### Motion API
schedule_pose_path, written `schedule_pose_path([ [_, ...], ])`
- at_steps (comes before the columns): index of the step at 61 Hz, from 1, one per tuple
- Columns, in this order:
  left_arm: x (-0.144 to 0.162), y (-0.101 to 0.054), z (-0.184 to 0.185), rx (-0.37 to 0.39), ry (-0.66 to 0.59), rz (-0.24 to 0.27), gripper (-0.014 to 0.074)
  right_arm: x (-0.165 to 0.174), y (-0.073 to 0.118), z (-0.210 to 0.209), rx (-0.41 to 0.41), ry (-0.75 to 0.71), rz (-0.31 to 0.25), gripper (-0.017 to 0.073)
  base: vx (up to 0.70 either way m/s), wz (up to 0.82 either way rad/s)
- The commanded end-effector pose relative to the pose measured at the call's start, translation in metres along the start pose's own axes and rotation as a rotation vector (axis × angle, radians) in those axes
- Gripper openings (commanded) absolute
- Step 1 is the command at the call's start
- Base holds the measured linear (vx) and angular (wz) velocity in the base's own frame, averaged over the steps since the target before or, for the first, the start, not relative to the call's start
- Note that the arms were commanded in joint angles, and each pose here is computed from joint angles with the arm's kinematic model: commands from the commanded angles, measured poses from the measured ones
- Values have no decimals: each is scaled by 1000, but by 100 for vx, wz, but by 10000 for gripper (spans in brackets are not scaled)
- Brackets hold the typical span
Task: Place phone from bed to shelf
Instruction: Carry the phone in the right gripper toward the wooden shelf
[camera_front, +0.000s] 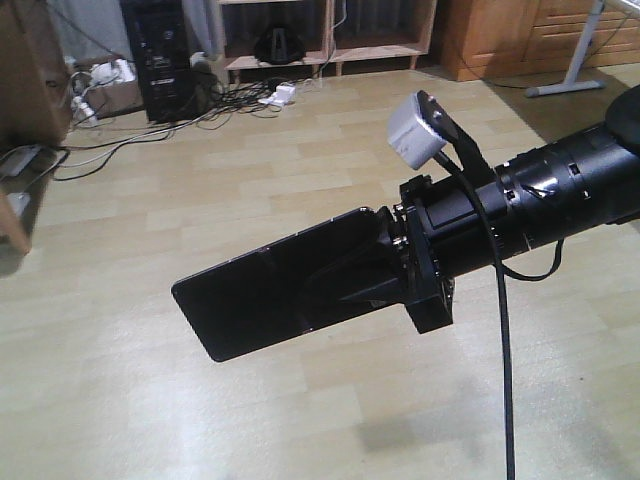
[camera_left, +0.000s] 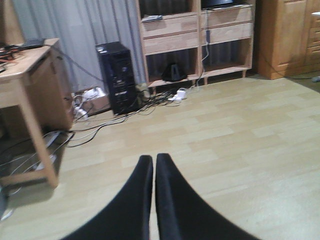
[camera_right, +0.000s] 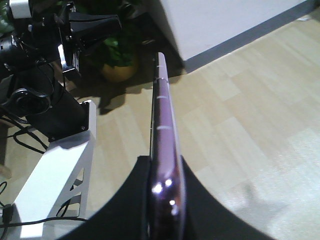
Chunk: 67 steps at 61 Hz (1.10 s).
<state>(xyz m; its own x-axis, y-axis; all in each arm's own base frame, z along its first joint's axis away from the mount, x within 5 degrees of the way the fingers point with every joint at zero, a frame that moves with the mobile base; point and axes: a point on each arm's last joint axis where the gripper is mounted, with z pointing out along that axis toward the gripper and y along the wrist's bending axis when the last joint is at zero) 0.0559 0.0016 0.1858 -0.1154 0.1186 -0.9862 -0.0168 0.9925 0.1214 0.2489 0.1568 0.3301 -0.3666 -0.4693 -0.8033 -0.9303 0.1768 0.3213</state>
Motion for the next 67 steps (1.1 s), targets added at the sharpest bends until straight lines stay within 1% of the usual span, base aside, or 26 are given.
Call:
schedule_pose_path([
  [1,-14,2,-3,-16,-100,-15,1,-16,19,-12,-75,-83,-29,-2,46,-25],
  [36,-14,2,-3,-16,-100,-15,1,-16,19,-12,-75,-83,-29,-2,46,-25],
  [67,-14,2,-3,-16,-100,-15,1,-16,19,-12,-75,-83,-29,-2,48,-15],
])
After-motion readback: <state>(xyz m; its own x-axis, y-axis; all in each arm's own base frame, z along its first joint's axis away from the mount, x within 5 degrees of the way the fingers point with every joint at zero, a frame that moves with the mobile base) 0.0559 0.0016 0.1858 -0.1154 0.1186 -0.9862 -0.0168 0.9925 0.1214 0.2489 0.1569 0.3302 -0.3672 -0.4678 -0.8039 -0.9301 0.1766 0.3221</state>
